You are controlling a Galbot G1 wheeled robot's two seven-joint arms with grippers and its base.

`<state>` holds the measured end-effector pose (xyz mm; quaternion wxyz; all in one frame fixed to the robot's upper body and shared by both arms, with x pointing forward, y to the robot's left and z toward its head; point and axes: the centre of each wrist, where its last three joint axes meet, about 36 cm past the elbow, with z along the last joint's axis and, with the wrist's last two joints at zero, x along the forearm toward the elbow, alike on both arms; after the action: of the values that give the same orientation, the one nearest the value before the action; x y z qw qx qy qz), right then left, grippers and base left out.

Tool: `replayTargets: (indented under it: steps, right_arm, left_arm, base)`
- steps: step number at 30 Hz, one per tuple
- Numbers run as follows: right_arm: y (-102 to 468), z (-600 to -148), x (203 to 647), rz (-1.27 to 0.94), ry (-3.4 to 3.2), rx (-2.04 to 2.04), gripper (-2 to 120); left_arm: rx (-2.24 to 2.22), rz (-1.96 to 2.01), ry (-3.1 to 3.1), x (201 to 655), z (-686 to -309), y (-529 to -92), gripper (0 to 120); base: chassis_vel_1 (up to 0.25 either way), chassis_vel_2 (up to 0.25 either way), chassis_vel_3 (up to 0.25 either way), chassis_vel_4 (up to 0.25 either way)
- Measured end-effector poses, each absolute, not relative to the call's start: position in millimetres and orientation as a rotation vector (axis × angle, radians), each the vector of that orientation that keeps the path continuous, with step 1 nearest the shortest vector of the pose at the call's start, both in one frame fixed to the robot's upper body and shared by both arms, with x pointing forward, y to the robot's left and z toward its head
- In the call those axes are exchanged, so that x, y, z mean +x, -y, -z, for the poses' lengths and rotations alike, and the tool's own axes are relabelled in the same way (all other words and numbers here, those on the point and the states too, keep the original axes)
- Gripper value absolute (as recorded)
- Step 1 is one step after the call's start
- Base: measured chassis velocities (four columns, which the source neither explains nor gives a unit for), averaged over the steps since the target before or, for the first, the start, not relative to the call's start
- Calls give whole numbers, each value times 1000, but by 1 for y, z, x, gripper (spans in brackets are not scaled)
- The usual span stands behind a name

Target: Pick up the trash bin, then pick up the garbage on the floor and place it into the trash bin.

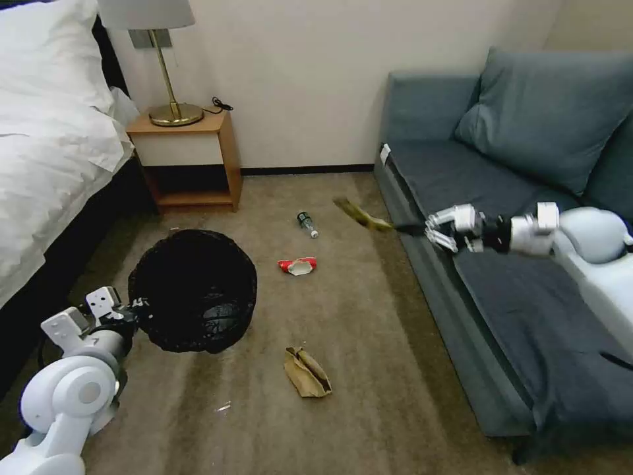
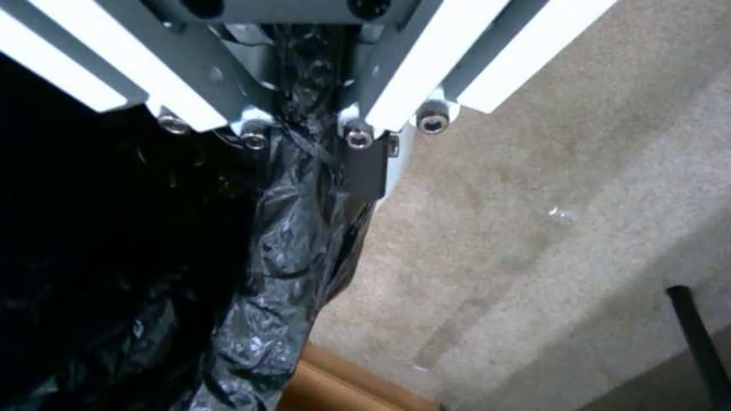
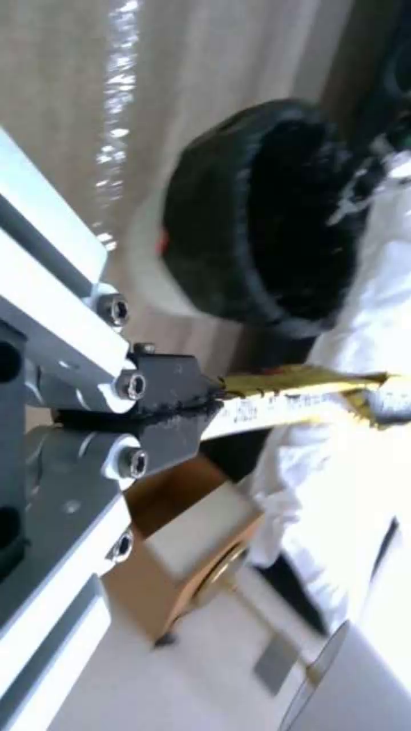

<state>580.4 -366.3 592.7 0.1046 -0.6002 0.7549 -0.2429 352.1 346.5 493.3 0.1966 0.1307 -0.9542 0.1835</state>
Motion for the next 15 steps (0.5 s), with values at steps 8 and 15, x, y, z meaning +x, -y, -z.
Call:
replayTargets:
  steps: [8, 15]
  right_arm:
    - [250, -611, 583, 566, -1991, -1937, 0]
    - [177, -617, 587, 549, -1839, -2070, 0]
  left_arm:
    - [361, -500, 2670, 349, -490, -343, 1]
    - [341, -496, 2667, 350, -489, -336, 1]
  base:
    - [0, 0, 0, 0]
    - [0, 0, 0, 0]
